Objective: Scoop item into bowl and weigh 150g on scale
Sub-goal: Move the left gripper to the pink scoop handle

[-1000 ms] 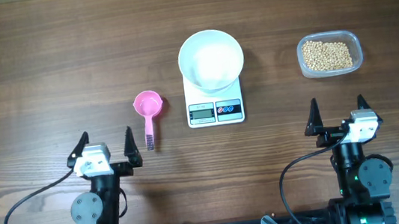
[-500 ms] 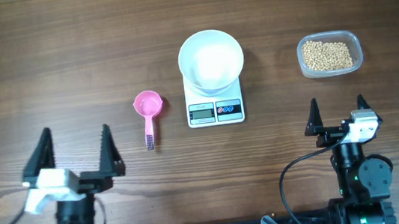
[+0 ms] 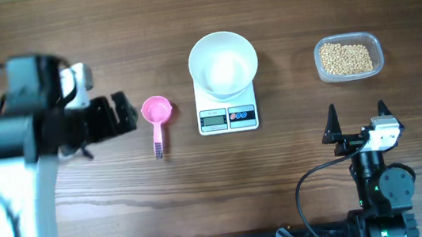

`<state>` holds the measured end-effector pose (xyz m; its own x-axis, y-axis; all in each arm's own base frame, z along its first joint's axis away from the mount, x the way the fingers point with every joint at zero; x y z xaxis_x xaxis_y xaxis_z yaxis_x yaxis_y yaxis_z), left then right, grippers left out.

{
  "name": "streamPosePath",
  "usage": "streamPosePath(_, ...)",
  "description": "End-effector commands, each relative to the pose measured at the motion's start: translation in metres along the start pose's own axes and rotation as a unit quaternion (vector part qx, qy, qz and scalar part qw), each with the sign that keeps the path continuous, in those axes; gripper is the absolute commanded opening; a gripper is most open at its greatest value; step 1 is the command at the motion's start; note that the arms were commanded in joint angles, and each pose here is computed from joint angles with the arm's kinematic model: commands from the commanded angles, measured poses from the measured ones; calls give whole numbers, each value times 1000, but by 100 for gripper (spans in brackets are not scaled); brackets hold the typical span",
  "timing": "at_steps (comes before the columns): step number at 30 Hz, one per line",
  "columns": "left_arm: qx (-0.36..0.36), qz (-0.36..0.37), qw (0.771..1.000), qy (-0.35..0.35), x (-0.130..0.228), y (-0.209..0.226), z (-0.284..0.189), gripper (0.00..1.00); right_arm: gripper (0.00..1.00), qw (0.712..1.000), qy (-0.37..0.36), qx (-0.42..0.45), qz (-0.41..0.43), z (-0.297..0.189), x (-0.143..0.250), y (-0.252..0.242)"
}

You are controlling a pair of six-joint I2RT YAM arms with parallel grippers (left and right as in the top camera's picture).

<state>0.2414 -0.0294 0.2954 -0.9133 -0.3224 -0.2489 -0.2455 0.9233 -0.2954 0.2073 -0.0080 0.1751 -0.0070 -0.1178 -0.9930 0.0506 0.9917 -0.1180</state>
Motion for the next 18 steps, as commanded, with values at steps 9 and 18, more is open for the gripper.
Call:
streamPosePath(9, 70, -45, 982, 169, -22, 42, 109, 100, 100, 1000, -3, 6, -6, 0, -1, -1)
streamPosePath(18, 80, -42, 984, 155, -14, 55, 155, 100, 99, 1000, -3, 6, -6, 0, -1, -1)
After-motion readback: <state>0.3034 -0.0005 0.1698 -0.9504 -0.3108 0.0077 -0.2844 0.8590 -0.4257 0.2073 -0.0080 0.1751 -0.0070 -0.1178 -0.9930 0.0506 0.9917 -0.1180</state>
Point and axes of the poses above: each gripper's point midway between its finger pads, its own z axis out along the fingers, its own y axis along the line the jaws close on, x = y × z, the point moved 4 cm from there along -z, back along the fingers, and after that the axes turned 6 degrees about -z, right-handed, at the moved point
